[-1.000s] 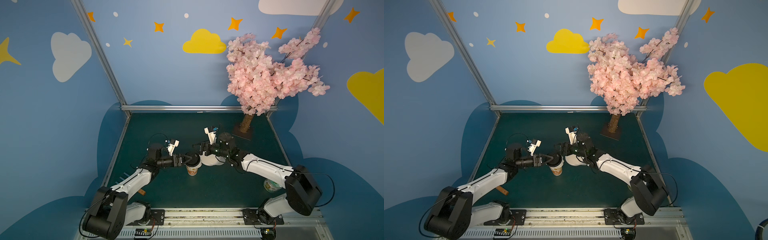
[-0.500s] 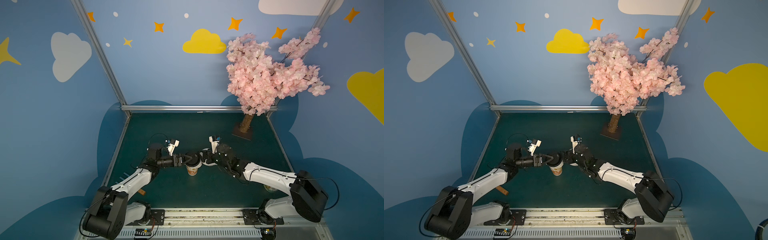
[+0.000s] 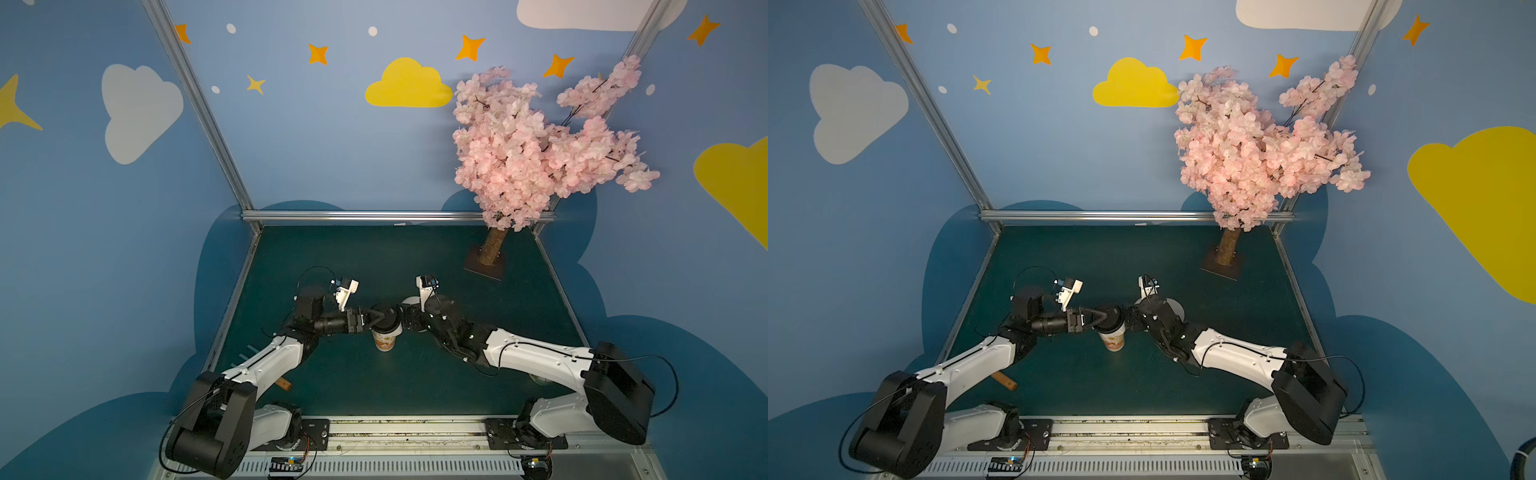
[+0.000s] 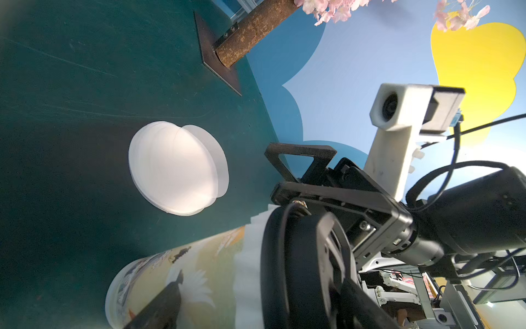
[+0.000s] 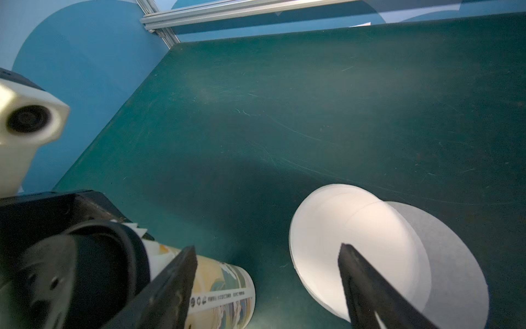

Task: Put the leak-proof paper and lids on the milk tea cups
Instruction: Secure the cup lid on the cup.

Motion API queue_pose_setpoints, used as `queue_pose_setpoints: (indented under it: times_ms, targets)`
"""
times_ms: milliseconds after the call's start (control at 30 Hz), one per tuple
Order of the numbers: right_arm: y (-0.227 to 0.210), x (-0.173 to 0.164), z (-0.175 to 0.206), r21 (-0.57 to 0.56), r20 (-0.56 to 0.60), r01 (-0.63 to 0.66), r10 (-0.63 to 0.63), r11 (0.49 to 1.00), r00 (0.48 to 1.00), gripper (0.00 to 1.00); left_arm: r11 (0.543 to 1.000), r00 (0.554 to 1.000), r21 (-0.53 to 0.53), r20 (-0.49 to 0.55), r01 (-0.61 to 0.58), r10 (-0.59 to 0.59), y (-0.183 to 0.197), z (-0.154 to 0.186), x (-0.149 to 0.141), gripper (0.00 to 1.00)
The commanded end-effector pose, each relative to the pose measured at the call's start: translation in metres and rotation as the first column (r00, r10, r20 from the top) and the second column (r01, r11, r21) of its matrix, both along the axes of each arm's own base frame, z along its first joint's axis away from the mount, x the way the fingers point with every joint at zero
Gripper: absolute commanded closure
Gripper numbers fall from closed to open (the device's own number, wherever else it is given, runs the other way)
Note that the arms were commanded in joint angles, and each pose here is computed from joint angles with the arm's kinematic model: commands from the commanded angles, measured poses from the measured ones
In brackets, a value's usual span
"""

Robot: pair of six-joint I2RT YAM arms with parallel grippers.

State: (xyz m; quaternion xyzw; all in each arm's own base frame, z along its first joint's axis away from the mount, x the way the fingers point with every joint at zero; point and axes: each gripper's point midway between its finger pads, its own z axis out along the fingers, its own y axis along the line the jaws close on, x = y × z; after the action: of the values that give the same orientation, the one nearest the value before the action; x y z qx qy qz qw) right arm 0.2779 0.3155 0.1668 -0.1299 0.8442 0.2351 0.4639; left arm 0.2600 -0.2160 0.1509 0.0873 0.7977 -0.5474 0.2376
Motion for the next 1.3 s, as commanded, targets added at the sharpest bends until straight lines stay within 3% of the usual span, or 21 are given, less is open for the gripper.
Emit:
queue_pose_setpoints:
  times_ms: [0, 167, 467, 700, 833, 933, 1167, 1267]
  targets:
    - [0.005, 0.002, 0.033, 0.043, 0.059, 0.002, -0.005, 0.999, 0.998, 0.2, 0.982, 0.963, 0.189, -0.257, -0.032, 0.08, 0.02, -0.083, -0.029, 0.15]
    - [0.002, 0.006, 0.05, 0.071, 0.092, 0.028, -0.034, 0.997, 0.995, 0.2, 0.982, 0.963, 0.187, -0.258, -0.029, 0.078, 0.019, -0.083, -0.029, 0.15]
    - [0.011, 0.005, 0.02, 0.015, 0.026, 0.006, -0.007, 1.0, 1.0, 0.2, 0.982, 0.963, 0.185, -0.259, -0.025, 0.073, 0.019, -0.083, -0.028, 0.15]
    - [-0.001, 0.005, 0.009, 0.051, 0.008, 0.075, -0.076, 0.996, 0.997, 0.2, 0.982, 0.962, 0.188, -0.262, -0.026, 0.075, 0.019, -0.084, -0.028, 0.15]
    - [0.009, -0.003, 0.002, -0.008, 0.008, 0.045, -0.045, 0.999, 0.999, 0.2, 0.982, 0.962, 0.189, -0.263, -0.025, 0.076, 0.019, -0.086, -0.028, 0.15]
    - [0.005, -0.004, -0.009, -0.093, 0.022, 0.096, -0.095, 0.991, 0.995, 0.2, 0.982, 0.961, 0.188, -0.264, -0.027, 0.077, 0.019, -0.086, -0.028, 0.15]
    - [-0.02, -0.009, -0.049, -0.272, 0.068, 0.226, -0.215, 0.936, 0.974, 0.2, 0.982, 0.959, 0.188, -0.272, -0.021, 0.073, 0.018, -0.089, -0.028, 0.15]
    - [-0.017, -0.015, -0.06, -0.34, 0.115, 0.236, -0.209, 0.91, 0.971, 0.2, 0.982, 0.958, 0.187, -0.278, -0.02, 0.072, 0.018, -0.091, -0.029, 0.15]
